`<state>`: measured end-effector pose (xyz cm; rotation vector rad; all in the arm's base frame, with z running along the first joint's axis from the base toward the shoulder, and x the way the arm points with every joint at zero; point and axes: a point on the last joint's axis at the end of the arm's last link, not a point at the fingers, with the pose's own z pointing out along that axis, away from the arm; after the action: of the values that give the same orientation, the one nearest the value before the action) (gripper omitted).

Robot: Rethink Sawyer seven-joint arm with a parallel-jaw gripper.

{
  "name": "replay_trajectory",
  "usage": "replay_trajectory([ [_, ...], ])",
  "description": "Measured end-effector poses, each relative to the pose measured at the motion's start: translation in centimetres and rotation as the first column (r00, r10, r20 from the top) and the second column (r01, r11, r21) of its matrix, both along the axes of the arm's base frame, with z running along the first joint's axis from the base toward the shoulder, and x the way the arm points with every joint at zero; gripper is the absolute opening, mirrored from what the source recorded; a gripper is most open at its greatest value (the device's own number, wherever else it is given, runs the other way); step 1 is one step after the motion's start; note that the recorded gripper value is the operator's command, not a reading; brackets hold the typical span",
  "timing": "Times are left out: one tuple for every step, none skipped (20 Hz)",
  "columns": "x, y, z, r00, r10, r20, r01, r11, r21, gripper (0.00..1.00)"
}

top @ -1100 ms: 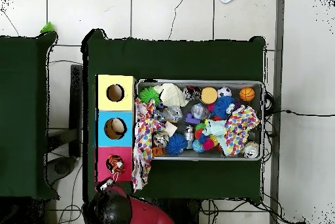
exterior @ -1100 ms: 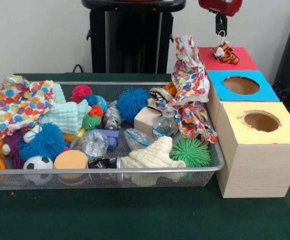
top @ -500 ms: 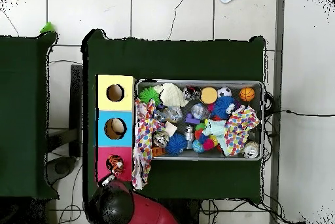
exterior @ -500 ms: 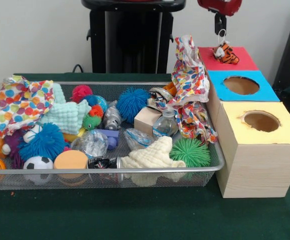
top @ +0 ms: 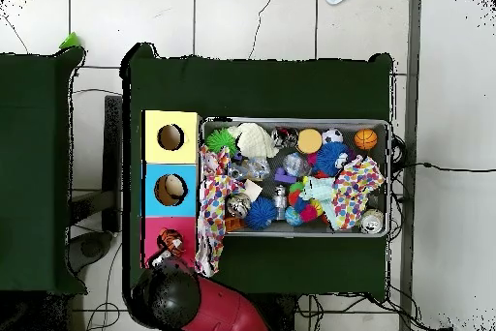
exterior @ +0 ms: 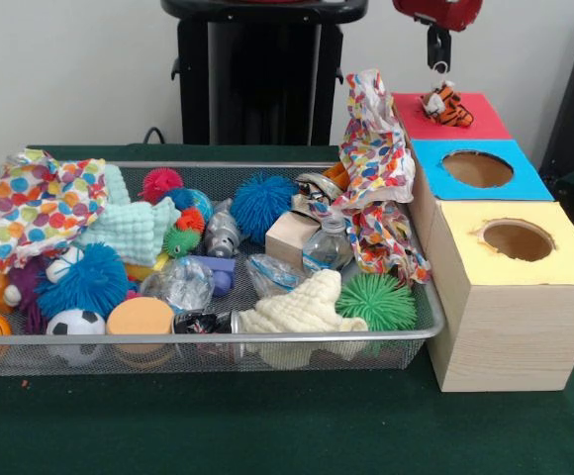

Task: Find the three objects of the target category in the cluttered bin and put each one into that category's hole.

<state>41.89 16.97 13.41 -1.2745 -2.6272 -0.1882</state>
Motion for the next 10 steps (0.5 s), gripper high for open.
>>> replay_trajectory([
  [0.3, -0.2, 0.1, 1.0000, -0.005, 0.003, 0.005, 1.0000, -0.001, 0.00],
  [0.7, -0.4, 0.2, 0.9999, -0.010, 0.006, 0.010, 0.9999, -0.002, 0.00],
  [0.9, -0.5, 0.3, 0.9999, -0.013, 0.009, 0.013, 0.9999, -0.002, 0.00],
  [1.0, -0.6, 0.3, 0.9998, -0.014, 0.010, 0.015, 0.9999, -0.003, 0.00],
  [1.5, -0.9, 0.4, 0.9997, -0.021, 0.016, 0.021, 0.9998, -0.004, 0.00],
  [1.7, -1.0, 0.5, 0.9995, -0.024, 0.018, 0.024, 0.9997, -0.005, 0.00],
  [1.9, -1.2, 0.6, 0.9993, -0.029, 0.022, 0.029, 0.9996, -0.008, 0.00],
  [2.2, -1.5, 0.6, 0.9991, -0.033, 0.026, 0.034, 0.9994, -0.010, 0.00],
  [2.3, -1.7, 0.7, 0.9988, -0.038, 0.030, 0.038, 0.9992, -0.013, 0.00],
  [2.4, -1.8, 0.7, 0.9987, -0.041, 0.031, 0.041, 0.9991, -0.014, 0.00],
])
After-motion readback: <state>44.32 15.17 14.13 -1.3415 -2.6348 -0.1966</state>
